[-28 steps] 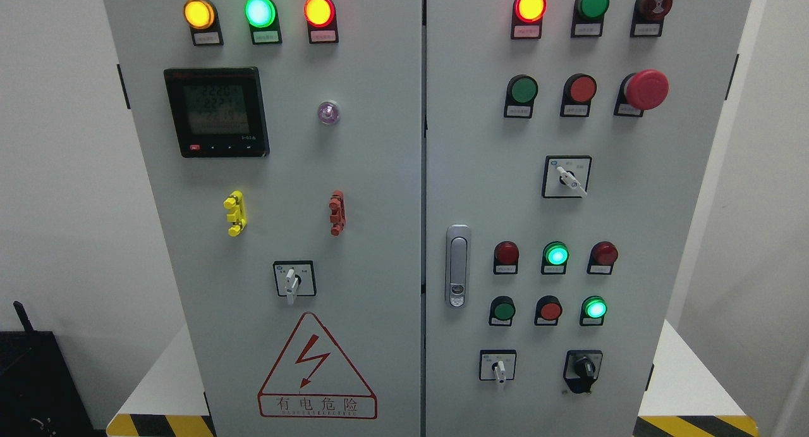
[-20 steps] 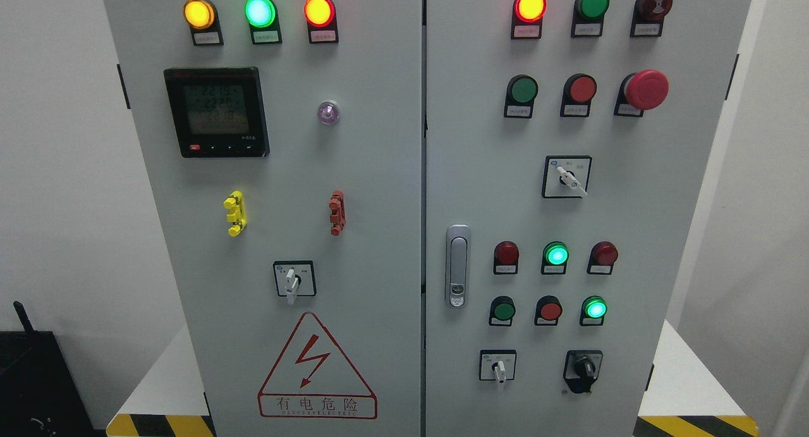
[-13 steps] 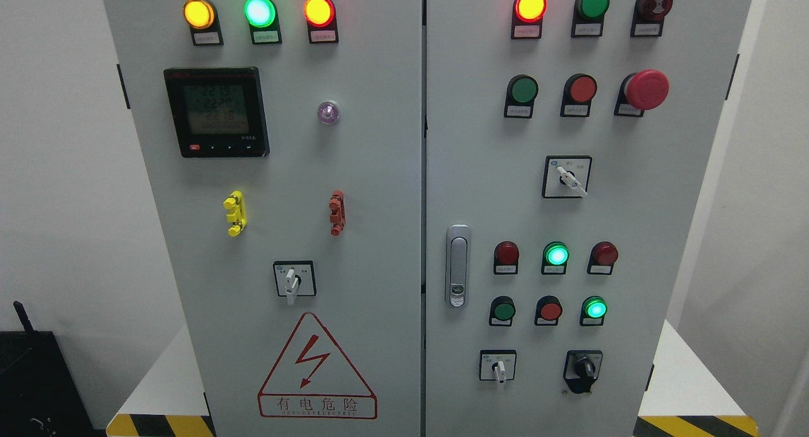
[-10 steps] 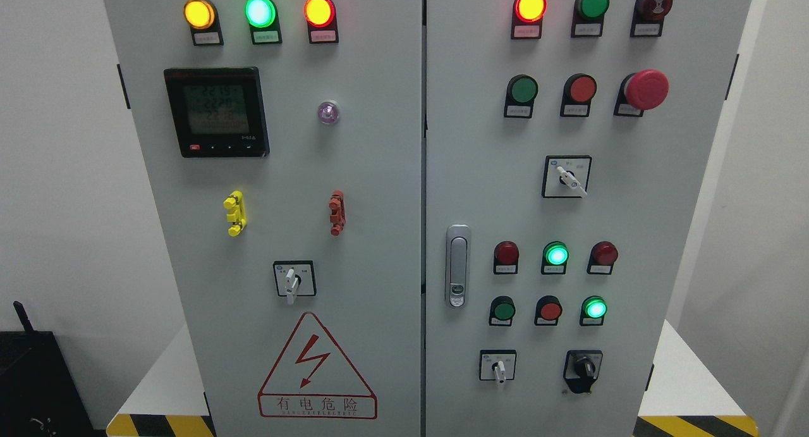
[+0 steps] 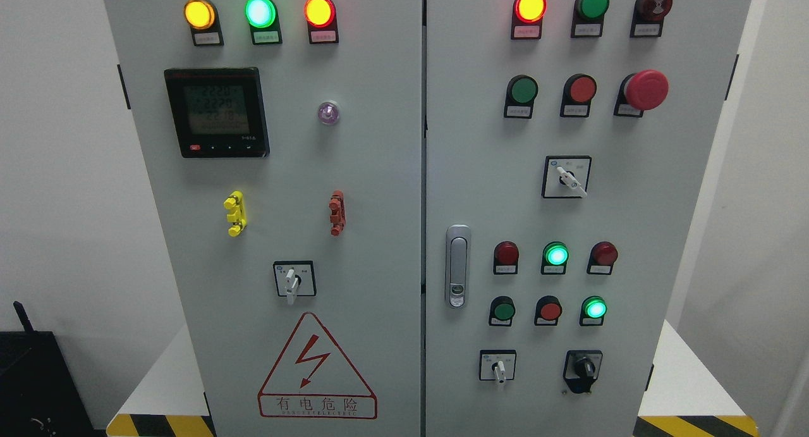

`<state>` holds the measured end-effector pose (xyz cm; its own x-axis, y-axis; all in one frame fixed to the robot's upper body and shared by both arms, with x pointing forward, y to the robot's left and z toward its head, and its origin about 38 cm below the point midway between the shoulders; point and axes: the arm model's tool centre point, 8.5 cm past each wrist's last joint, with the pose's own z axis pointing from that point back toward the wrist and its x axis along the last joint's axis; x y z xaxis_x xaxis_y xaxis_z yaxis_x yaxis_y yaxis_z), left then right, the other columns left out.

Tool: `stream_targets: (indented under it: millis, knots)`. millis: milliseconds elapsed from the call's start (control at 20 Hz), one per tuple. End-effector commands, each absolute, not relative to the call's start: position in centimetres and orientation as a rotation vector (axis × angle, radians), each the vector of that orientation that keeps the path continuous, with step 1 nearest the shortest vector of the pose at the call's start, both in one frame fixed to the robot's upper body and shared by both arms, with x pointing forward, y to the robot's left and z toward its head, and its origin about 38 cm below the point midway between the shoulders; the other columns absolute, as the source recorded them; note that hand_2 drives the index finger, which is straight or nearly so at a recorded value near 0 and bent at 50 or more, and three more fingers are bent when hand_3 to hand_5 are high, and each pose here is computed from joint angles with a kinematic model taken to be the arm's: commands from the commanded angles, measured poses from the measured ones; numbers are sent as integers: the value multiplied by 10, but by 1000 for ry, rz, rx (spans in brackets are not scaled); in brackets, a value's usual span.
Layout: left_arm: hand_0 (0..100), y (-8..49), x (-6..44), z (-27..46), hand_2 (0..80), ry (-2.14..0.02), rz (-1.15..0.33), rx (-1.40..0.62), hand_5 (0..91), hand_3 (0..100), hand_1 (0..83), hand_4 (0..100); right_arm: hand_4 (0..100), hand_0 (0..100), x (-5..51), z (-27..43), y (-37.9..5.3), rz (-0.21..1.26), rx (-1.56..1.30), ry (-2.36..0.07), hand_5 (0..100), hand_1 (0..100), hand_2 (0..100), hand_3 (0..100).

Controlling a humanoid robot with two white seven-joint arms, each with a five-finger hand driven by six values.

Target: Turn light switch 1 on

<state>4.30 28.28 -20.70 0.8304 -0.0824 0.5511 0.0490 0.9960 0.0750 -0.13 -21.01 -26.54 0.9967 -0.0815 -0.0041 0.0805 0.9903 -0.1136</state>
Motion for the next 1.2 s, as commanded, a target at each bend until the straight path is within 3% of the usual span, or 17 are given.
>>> stream_targets:
  millis: [0, 50, 100, 150, 350, 450, 600, 850, 1150]
  knots:
    - [298, 286, 186, -37, 0, -1254, -178, 104, 0, 11, 87, 213, 0, 307, 0, -265, -210, -81, -114, 7, 0, 0, 0, 0]
    - [299, 284, 192, -23, 0, -1299, -182, 108, 0, 54, 99, 291, 0, 307, -1, -265, -210, -81, -114, 9, 0, 0, 0, 0]
    - [304, 282, 197, -11, 0, -1337, -182, 110, 2, 171, 124, 355, 0, 307, -1, -265, -210, -81, -114, 9, 0, 0, 0, 0]
    - [313, 280, 202, 1, 0, -1378, -182, 112, 179, 304, 168, 489, 0, 307, -1, -265, -210, -81, -114, 7, 0, 0, 0, 0]
    - [345, 275, 214, 41, 136, -1530, -175, 131, 432, 481, 312, 681, 0, 307, -1, -265, -210, -81, -114, 7, 0, 0, 0, 0]
    - [359, 277, 220, 62, 214, -1611, -141, 168, 645, 592, 413, 788, 0, 308, -1, -265, -210, -81, -114, 9, 0, 0, 0, 0]
    - [298, 280, 225, 87, 297, -1689, -93, 220, 827, 726, 500, 887, 0, 308, -1, -265, -210, -81, -114, 9, 0, 0, 0, 0]
    - [179, 273, 236, 114, 384, -1790, -59, 219, 870, 903, 599, 950, 0, 307, -1, -265, -210, -81, -114, 9, 0, 0, 0, 0]
    - [124, 267, 257, 139, 447, -1877, -29, 209, 879, 950, 664, 944, 0, 307, -1, -265, -210, -81, -114, 9, 0, 0, 0, 0]
